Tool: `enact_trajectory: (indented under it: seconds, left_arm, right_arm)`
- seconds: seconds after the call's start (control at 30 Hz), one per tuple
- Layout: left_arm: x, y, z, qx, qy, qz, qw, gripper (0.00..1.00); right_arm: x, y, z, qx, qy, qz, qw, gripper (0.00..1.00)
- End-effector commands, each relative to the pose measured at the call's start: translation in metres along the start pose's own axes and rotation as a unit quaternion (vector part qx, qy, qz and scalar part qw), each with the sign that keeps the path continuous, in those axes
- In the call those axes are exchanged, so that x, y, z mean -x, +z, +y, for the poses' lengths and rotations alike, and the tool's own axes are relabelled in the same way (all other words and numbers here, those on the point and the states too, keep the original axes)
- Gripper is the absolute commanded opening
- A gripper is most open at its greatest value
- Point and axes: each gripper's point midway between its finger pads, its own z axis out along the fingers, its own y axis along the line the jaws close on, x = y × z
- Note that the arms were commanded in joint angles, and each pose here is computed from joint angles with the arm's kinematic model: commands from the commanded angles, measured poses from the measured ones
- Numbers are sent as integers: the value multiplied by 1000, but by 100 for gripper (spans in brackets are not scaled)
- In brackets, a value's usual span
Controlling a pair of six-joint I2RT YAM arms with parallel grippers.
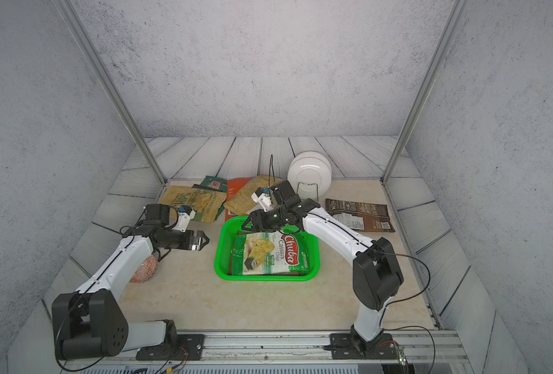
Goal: Put the potato chips into the basket
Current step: Place the potato chip in the basket.
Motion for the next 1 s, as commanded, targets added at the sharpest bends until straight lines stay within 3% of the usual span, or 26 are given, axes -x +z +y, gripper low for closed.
enact_trajectory:
  seconds: [0.0,0.23,0.3,0.4,0.5,0.77,0.97]
  left_arm:
    - [3,-1,-4,-9,7,3,1000,100]
    - [2,-1,-4,-10,6,3,1000,100]
    - [3,-1,-4,-11,7,3,1000,100]
    - [3,-1,-4,-10,7,2,1000,100]
    - [3,-1,-5,-10,8,2,1000,100]
    - [3,-1,-4,-11,8,3,1000,100]
    - [3,0,-5,-12,7,4,1000,100]
  right_arm:
    - [-11,4,-22,-52,8,10,999,56]
    - [-25,39,-51,-96,22,17,995,54]
    - [-24,52,-59,-100,28,15,994,49]
    - [-17,70,-68,-111,30,4,993,33]
    - [-9,87,-80,-126,33,-3,991,29]
    - [3,114,-108,-163,30,-13,986,29]
    - [-1,121,-121,-185,21,7,982,38]
